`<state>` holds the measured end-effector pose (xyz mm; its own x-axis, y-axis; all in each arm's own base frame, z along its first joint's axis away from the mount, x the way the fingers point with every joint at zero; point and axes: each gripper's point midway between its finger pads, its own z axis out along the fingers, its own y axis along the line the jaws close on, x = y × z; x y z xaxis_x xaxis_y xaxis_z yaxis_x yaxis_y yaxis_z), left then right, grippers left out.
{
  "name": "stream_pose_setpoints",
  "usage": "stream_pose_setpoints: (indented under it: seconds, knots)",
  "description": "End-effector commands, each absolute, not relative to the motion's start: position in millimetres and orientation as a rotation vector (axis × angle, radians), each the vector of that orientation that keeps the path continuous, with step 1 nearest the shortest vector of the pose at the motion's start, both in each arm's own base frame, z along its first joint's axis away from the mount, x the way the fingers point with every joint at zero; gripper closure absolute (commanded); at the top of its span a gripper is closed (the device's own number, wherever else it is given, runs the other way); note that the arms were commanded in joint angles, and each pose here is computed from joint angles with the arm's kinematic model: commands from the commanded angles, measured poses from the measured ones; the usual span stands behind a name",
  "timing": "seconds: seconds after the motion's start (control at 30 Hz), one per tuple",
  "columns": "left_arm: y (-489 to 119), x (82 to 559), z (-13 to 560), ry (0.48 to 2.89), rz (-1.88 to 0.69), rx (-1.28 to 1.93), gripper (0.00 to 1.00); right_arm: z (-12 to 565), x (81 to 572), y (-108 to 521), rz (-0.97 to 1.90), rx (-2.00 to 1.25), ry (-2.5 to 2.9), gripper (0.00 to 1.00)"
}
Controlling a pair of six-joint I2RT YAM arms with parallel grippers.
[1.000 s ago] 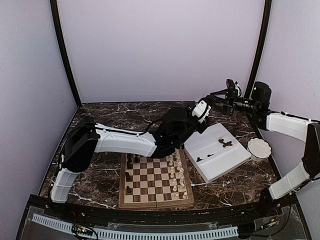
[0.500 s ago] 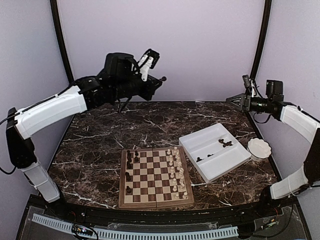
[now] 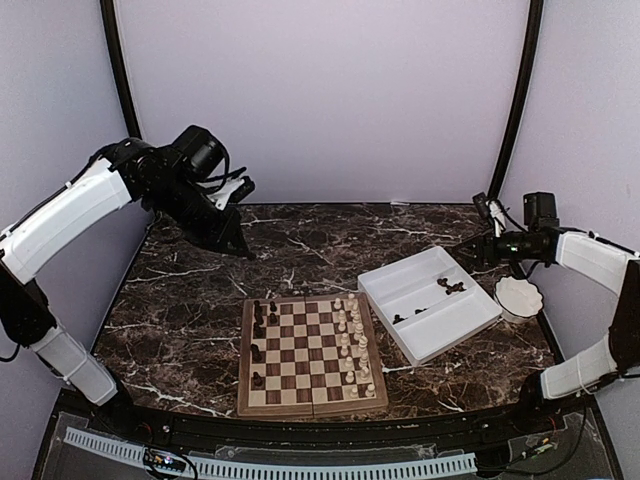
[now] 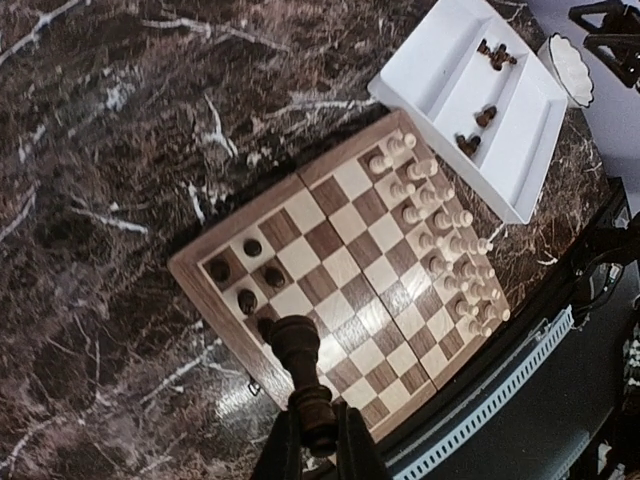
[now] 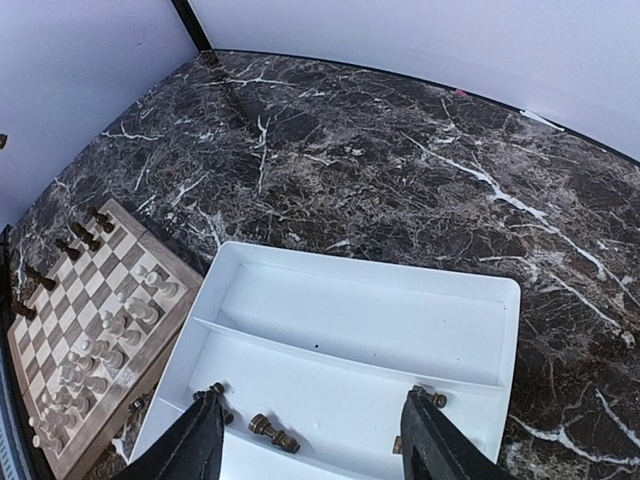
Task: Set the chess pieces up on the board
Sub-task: Place the king at e7.
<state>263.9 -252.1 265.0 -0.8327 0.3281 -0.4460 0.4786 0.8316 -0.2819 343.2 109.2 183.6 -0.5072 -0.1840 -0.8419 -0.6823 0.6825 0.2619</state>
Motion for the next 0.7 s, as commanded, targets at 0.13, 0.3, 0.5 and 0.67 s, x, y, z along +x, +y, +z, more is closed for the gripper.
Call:
stream_pose_setpoints:
  seconds: [0.13,0.3,0.5,0.67]
  knots:
    - [-232,203,205,3.002,-0.602,0.523,1.0,183,338,106,0.678,-0.729,2.001,0.38]
    - [-240,202,184,3.055,-0.637,0.52,1.0,183,336,107,0.675,-0.74,1.995,0.38]
    - [-247,206,167,3.088,-0.641,0.511,1.0,182,334,106,0.667,-0.746,1.992,0.39]
    - [-247,204,151,3.133,-0.568,0.535,1.0,179,335,107,0.68,-0.747,1.998,0.39]
